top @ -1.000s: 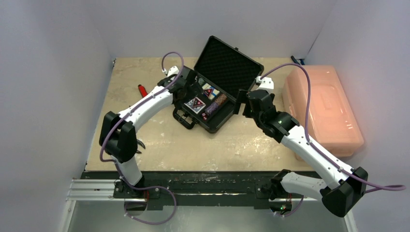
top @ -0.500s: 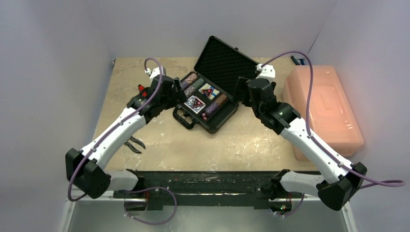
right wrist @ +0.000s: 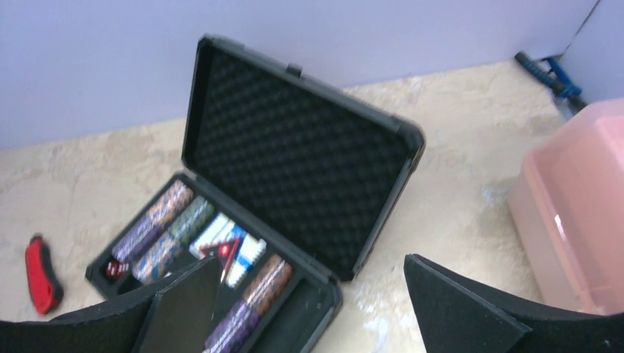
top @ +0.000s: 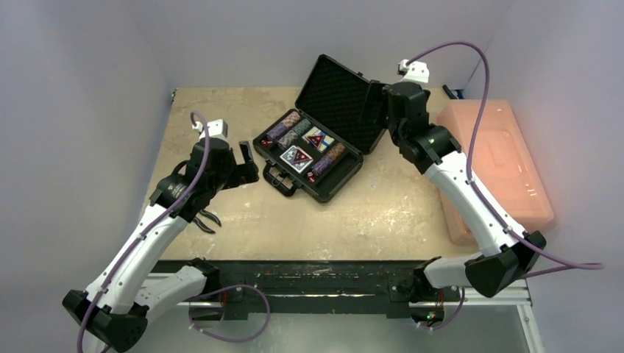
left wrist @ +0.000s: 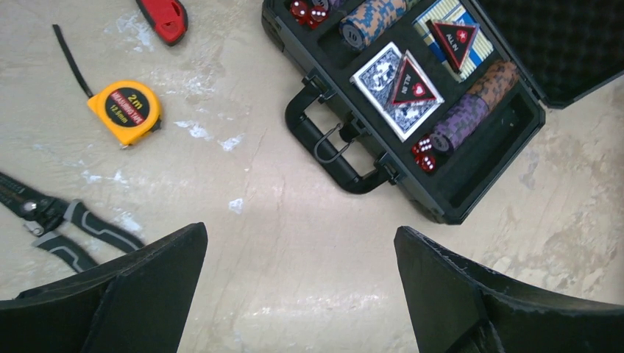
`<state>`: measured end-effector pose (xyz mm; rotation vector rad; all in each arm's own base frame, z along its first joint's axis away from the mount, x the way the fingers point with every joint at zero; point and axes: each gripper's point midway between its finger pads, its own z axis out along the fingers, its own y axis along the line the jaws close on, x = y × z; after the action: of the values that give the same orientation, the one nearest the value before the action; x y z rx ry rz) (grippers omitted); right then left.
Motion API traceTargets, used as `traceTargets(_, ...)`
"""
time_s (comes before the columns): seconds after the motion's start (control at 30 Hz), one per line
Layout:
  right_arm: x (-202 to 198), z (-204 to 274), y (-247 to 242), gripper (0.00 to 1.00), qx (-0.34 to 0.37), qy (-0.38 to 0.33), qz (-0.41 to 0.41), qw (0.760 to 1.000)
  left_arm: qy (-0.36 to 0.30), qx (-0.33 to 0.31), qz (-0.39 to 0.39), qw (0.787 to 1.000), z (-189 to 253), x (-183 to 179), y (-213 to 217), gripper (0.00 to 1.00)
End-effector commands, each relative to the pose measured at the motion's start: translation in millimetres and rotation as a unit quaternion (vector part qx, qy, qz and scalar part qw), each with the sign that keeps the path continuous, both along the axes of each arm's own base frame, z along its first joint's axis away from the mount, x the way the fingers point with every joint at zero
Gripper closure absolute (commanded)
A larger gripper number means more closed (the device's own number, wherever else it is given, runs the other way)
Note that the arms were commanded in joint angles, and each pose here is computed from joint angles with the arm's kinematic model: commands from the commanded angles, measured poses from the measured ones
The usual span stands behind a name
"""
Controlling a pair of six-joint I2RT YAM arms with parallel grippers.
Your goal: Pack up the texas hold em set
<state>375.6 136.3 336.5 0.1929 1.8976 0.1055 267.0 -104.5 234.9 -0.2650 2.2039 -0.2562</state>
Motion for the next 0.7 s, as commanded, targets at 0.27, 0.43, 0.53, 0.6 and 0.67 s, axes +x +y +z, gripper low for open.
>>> traceTargets(0.27, 66, 51, -33, 0.01, 0.016, -0.021, -0.007, 1.0, 0.027, 0.073, -0.07, 0.995, -10, -57, 29, 0.05)
traceTargets(0.43, 93, 50, -40, 0.01, 0.029, 0.005, 0.003, 1.0, 0.019, 0.074, -0.082, 0.994, -20, -67, 33, 0.03)
traceTargets(0.53, 111, 43, -48, 0.02, 0.036, 0.021, 0.004, 0.999, 0.002, 0.07, -0.089, 0.994, -25, -70, 32, 0.02)
traceTargets(0.6, 124, 37, -56, 0.04, 0.041, 0.029, 0.004, 0.999, -0.009, 0.067, -0.093, 0.993, -21, -69, 32, 0.02)
traceTargets(0.67, 138, 29, -64, 0.07, 0.047, 0.038, 0.01, 0.998, -0.015, 0.07, -0.091, 0.993, -19, -67, 32, 0.02)
